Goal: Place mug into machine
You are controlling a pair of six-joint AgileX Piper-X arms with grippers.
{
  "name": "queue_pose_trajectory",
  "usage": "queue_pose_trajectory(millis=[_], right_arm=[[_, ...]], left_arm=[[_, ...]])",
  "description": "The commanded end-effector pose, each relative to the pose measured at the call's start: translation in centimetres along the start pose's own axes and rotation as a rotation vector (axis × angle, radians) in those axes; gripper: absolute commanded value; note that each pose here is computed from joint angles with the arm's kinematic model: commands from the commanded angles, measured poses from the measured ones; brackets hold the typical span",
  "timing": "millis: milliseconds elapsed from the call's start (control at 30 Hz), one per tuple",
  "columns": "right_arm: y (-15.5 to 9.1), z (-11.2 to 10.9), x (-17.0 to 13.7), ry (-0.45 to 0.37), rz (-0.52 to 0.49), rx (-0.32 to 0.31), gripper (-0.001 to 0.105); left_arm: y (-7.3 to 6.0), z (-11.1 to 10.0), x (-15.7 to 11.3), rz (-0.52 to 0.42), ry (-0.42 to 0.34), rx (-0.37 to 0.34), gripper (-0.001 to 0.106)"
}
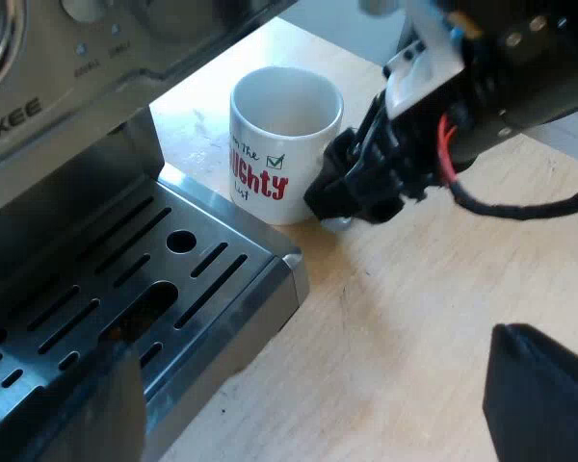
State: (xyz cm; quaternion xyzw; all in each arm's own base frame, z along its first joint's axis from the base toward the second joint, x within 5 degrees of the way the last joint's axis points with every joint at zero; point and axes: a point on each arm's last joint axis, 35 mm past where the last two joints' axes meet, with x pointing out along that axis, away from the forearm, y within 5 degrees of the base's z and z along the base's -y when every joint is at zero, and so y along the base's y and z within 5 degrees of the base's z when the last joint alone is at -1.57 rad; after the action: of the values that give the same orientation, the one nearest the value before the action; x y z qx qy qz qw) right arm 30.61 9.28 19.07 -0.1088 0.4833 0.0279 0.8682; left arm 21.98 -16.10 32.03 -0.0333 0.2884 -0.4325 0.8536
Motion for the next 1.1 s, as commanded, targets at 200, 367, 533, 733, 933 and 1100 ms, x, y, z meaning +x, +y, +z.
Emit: queue_pose_trajectory(millis=[200,367,533,733,933,1100], right_arm=[[-0.3,0.4,1.6,-0.026,-0.007,0.015,0.071],[-0.8,0.4,1.9,-0.022,-0.001,0.030,0.067],[-0.8,0.4,1.9,-0.020,0.002,0.023,0.036],[-0.9,0.0,1.7,0.017,-0.003,-0.009,0.000],[-1.2,0.2,-0.3,-0.001,-0.019,-0.052,0.000],[-1.8,0.3,-3.2,-0.035,-0.019,-0.046,0.000]], left_arm=[[-0.3,0.4,-0.2,-0.017,-0.020,-0.001,0.073],[-0.3,0.4,-0.2,-0.017,-0.020,-0.001,0.073],[-0.3,0.4,-0.2,-0.017,-0.020,-0.001,0.073],[-0.3,0.4,-0.2,-0.016,-0.014,-0.004,0.073],[-0.4,0.3,-0.5,-0.016,-0.008,-0.006,0.071],[-1.2,0.9,-2.3,-0.024,-0.062,0.017,0.069]])
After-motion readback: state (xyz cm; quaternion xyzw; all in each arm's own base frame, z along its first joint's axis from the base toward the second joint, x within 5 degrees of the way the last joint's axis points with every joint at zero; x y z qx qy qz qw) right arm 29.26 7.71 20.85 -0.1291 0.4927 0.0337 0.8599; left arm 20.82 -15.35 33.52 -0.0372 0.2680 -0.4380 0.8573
